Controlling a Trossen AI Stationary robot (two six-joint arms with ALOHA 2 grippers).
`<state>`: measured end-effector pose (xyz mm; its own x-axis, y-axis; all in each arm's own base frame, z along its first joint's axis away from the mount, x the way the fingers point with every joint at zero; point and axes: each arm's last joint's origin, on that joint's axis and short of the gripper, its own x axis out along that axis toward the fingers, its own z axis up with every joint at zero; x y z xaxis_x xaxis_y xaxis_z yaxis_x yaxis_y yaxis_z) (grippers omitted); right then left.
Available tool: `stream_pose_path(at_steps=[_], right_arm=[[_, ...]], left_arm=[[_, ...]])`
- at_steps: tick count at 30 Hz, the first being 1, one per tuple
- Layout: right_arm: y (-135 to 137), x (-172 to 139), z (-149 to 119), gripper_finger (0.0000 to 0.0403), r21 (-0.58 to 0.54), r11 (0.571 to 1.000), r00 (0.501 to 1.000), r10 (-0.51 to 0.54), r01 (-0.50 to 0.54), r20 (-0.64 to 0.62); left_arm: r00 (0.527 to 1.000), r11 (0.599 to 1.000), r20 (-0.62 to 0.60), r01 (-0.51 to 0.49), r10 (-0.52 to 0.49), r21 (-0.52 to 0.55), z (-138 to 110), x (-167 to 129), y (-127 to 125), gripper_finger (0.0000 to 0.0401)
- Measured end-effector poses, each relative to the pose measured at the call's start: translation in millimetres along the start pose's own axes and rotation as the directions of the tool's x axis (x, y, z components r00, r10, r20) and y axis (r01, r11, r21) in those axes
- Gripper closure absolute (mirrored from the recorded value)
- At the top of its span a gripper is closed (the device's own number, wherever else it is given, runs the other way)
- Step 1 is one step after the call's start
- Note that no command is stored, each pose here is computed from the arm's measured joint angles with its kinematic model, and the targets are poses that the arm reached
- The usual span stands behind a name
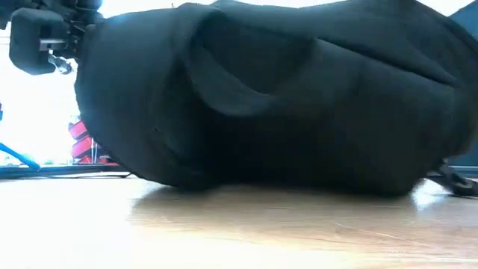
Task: Unpack backpack
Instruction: Open the black backpack
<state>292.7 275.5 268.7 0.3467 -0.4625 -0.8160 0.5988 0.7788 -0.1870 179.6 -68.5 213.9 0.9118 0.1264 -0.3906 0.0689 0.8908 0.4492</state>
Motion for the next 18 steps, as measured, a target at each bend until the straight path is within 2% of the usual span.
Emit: stream_pose_path(at_steps=[3,8,18], right_arm=[[-1.0,6.4,3.7,0.0403,-0.001,1.000,1.000,-0.019,0.019,-0.006],[-0.6,13.4,12.4,0.0403,-0.012,1.000,1.000,-0.016,0.016,-0.014],[7.5,20.1,23.3,0.0403,-0.022,0.998,0.998,0.060,-0.060,0.007]], left_arm=[[0.999,0.999,0.047,0.027,-0.025,-0.047,-1.5,-8.0,3.4,0.0401],[0.984,0.988,0.119,0.143,-0.135,-0.055,3.6,-14.6,2.7,0.0388],[0.960,0.981,0.211,0.193,-0.183,-0.025,25.7,-26.6,-0.2,0.0270]])
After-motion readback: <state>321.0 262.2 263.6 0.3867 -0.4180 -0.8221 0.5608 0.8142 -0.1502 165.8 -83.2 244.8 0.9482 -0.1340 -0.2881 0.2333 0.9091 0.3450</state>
